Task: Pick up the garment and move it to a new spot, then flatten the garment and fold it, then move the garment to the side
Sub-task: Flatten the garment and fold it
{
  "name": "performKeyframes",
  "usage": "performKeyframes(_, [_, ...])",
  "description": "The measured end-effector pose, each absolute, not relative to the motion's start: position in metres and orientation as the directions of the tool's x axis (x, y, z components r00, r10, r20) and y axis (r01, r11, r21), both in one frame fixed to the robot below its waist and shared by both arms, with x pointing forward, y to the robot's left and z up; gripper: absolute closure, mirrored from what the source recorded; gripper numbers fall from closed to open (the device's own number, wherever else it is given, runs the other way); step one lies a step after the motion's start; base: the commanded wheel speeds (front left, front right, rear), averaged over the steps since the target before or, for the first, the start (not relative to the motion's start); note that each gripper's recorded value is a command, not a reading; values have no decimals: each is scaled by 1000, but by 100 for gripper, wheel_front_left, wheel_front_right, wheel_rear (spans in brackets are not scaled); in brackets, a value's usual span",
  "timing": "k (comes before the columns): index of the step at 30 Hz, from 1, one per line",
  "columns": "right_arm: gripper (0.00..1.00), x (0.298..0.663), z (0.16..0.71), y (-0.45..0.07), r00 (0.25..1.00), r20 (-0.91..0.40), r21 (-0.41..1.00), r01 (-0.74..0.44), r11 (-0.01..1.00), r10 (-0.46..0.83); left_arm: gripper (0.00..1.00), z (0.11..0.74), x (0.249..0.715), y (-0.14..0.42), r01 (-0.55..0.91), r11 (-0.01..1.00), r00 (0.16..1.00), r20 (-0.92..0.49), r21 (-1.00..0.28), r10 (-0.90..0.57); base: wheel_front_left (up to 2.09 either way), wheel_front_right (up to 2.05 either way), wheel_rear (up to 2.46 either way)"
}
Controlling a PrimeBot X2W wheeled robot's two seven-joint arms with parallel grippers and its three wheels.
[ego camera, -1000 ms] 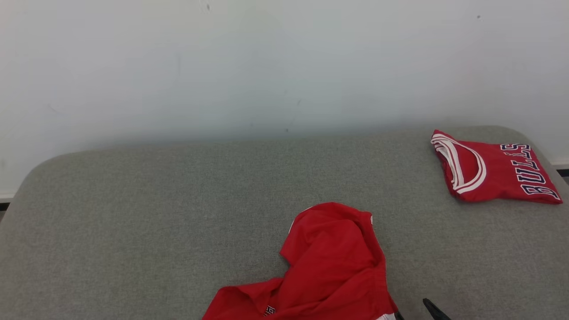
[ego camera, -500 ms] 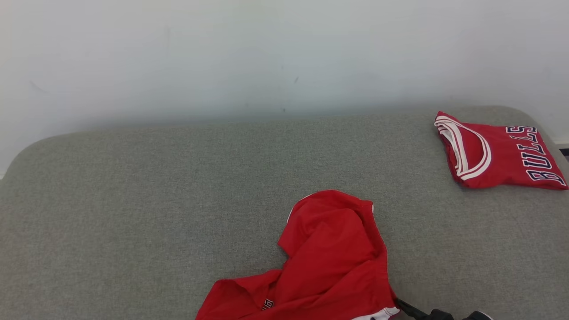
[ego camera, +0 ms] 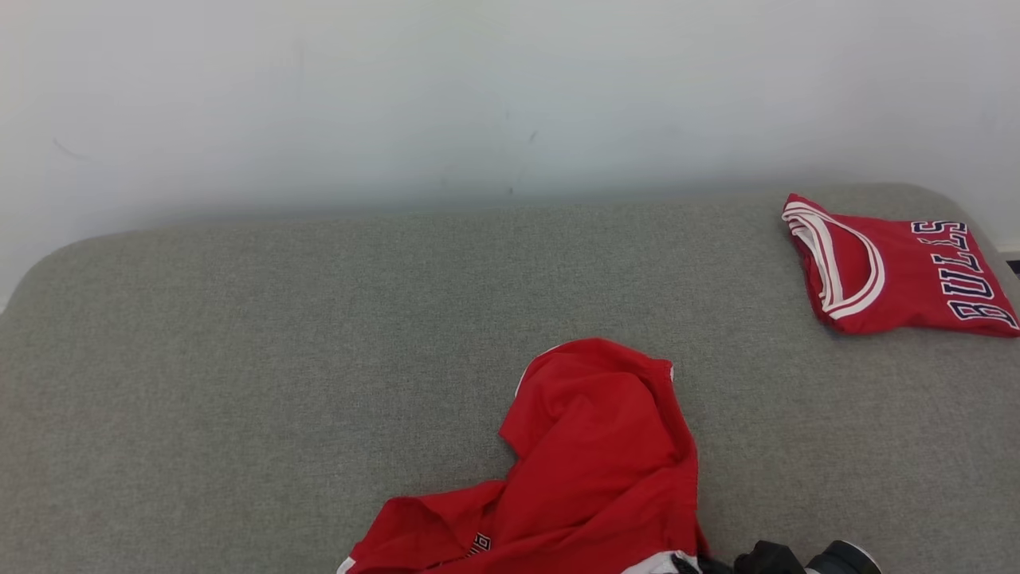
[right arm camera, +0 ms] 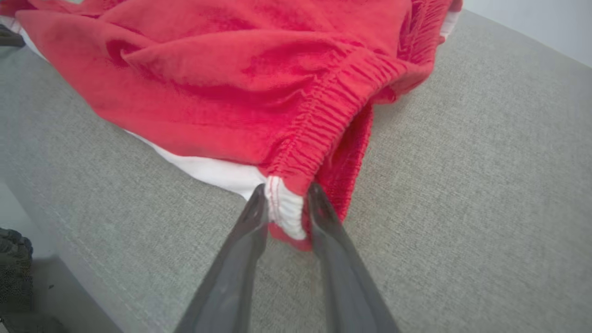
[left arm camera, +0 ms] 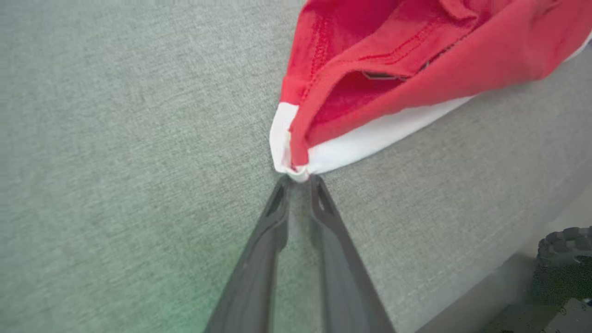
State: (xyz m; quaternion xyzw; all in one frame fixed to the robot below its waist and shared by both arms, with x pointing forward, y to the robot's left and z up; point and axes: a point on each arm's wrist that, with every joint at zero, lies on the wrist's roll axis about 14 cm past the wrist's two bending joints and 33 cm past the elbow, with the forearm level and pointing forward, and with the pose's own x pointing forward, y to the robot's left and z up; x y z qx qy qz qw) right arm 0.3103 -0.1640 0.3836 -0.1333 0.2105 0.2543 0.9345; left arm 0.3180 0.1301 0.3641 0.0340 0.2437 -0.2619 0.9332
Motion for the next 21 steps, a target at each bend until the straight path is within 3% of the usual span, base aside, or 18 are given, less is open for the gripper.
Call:
performKeyframes(13, [100, 320, 420, -155, 824, -320, -126, -526, 841, 467, 100, 403, 329, 132, 465, 879, 817, -331, -108, -473, 0, 0, 0])
performKeyframes(18, [100, 314, 416, -158, 826, -333, -100, -510, 854, 454, 100, 395, 316, 137, 464, 881, 812, -355, -92, -464, 0, 0, 0])
performKeyframes(19, [30, 313, 413, -158, 824, -344, -92, -507, 857, 450, 100, 398, 318, 139, 449, 888, 823, -343, -96, -453, 0, 0, 0])
performKeyframes(20, [0, 312, 413, -157, 824, -343, -90, -507, 857, 451, 95, 403, 322, 140, 436, 895, 836, -323, -99, -443, 0, 0, 0])
performKeyframes(21, [0, 312, 413, -157, 824, -343, -90, -507, 857, 451, 16, 403, 322, 140, 436, 895, 836, -323, -99, -443, 0, 0, 0])
